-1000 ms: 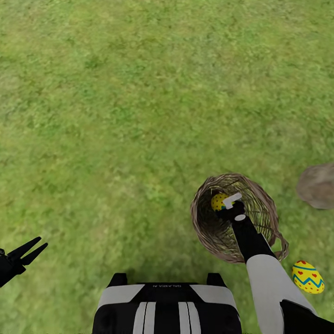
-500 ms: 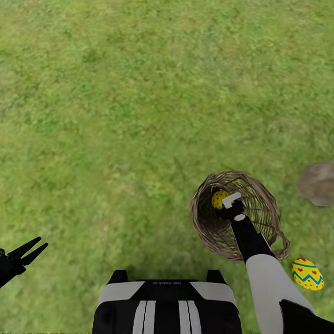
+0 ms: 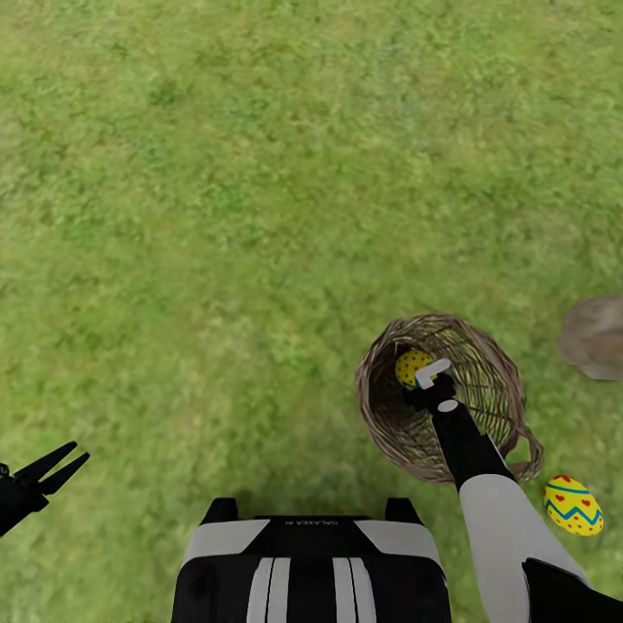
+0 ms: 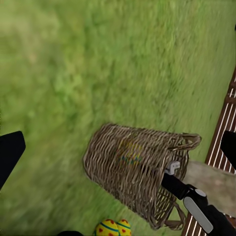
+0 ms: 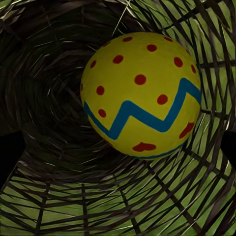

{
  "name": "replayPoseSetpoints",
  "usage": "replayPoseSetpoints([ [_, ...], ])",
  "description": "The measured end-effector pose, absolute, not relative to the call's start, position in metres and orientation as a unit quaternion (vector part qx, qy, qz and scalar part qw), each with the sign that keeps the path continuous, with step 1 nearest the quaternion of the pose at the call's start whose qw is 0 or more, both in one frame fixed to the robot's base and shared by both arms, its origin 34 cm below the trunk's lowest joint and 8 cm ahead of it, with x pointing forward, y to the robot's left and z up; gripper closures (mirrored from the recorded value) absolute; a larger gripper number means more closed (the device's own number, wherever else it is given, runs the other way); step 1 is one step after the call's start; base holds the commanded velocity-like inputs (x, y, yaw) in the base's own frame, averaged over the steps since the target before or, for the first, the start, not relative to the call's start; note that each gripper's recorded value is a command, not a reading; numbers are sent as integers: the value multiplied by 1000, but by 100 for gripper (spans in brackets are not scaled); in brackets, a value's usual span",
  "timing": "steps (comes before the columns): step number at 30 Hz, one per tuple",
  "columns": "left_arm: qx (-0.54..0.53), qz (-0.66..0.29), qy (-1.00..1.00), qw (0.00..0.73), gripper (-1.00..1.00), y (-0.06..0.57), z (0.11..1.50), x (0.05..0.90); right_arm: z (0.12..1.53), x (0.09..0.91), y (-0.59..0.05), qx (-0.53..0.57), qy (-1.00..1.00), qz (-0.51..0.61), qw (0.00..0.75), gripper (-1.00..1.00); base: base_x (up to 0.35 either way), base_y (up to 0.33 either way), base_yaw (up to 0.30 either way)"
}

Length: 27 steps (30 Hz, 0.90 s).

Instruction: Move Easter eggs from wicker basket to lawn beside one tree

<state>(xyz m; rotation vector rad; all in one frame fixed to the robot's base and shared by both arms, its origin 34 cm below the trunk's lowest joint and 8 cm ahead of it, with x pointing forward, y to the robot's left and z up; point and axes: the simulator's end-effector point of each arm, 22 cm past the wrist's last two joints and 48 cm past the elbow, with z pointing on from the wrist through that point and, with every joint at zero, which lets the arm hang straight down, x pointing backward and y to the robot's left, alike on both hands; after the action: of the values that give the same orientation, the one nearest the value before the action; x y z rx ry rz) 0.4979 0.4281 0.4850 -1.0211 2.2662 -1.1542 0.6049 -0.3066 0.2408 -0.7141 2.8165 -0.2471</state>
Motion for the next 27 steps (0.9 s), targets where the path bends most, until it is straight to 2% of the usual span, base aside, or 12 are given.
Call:
replayPoseSetpoints([
  [27,-372,-408,812,187,-100,427,474,489,235,608,-310,-247,957,-89,122,-100,0,0,0],
])
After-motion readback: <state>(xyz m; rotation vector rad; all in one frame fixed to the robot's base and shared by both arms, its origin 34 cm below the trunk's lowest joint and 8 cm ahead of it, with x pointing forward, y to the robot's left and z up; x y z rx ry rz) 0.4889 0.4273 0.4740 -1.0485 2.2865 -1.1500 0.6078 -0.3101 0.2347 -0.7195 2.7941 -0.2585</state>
